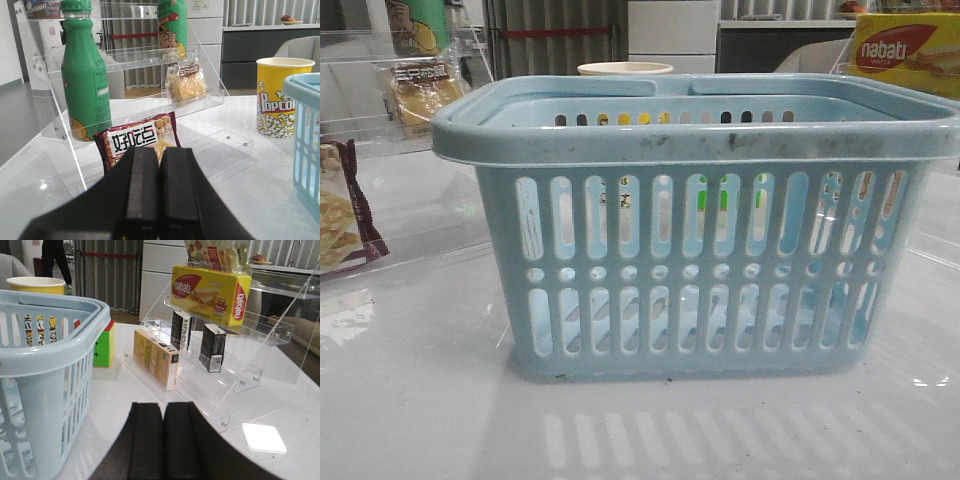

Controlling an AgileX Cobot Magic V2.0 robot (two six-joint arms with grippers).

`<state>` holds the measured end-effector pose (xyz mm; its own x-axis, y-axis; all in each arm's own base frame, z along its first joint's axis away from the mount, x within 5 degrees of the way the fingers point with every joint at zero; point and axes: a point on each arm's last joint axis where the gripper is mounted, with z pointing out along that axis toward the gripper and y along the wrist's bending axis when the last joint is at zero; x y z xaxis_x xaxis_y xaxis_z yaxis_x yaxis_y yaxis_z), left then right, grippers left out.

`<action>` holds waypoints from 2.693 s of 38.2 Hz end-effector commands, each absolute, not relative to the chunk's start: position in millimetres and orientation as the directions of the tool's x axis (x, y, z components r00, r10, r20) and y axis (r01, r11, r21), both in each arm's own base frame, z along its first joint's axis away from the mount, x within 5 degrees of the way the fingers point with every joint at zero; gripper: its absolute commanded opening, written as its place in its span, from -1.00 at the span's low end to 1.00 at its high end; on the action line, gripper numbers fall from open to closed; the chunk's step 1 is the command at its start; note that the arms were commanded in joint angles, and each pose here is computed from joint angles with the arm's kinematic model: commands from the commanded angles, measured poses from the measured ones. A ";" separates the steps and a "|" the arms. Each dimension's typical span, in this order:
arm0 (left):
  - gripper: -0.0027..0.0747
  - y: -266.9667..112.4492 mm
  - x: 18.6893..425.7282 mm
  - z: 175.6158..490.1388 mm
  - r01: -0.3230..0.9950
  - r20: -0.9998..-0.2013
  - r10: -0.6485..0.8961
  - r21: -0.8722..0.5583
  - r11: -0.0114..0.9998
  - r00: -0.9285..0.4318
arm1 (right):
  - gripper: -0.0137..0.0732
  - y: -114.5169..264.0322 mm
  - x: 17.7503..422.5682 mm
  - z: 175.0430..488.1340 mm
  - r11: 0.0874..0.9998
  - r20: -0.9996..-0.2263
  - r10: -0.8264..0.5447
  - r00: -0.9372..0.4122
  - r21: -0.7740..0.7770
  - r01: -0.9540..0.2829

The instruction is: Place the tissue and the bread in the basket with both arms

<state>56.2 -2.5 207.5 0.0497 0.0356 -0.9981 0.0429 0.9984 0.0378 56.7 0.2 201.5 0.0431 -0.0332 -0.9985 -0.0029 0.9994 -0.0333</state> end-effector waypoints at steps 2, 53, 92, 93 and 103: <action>-0.70 -2.2 53.7 216.6 0.037 -0.988 0.023 0.029 0.999 0.154 | -0.55 0.6 54.6 210.1 0.999 -0.988 -0.046 0.146 -0.047 0.000; -0.70 -1.9 43.6 258.8 0.035 -0.949 0.016 0.028 0.999 0.315 | -0.55 0.6 47.4 243.3 0.999 -0.970 -0.046 0.239 -0.047 0.004; -0.38 -7.1 112.4 344.4 0.071 -0.919 0.031 0.003 0.997 -0.394 | -0.37 -6.8 84.2 330.9 0.996 -0.884 -0.043 -0.466 -0.073 0.046; -0.28 -7.1 112.7 343.2 0.073 -0.918 0.035 0.007 0.997 -0.394 | -0.26 -6.8 84.3 331.2 0.996 -0.885 -0.043 -0.463 -0.073 0.046; 0.34 -10.3 115.0 340.7 0.095 -0.925 0.032 -0.005 0.995 -0.380 | 0.55 -6.7 88.3 330.7 0.996 -0.883 -0.044 -0.467 -0.073 0.044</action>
<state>110.5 -7.3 325.3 -0.4751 0.0423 -0.8789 0.0763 0.9971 0.0067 80.2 -5.6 318.9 -0.5341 -0.0203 -0.8452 0.0410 0.9979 -0.0499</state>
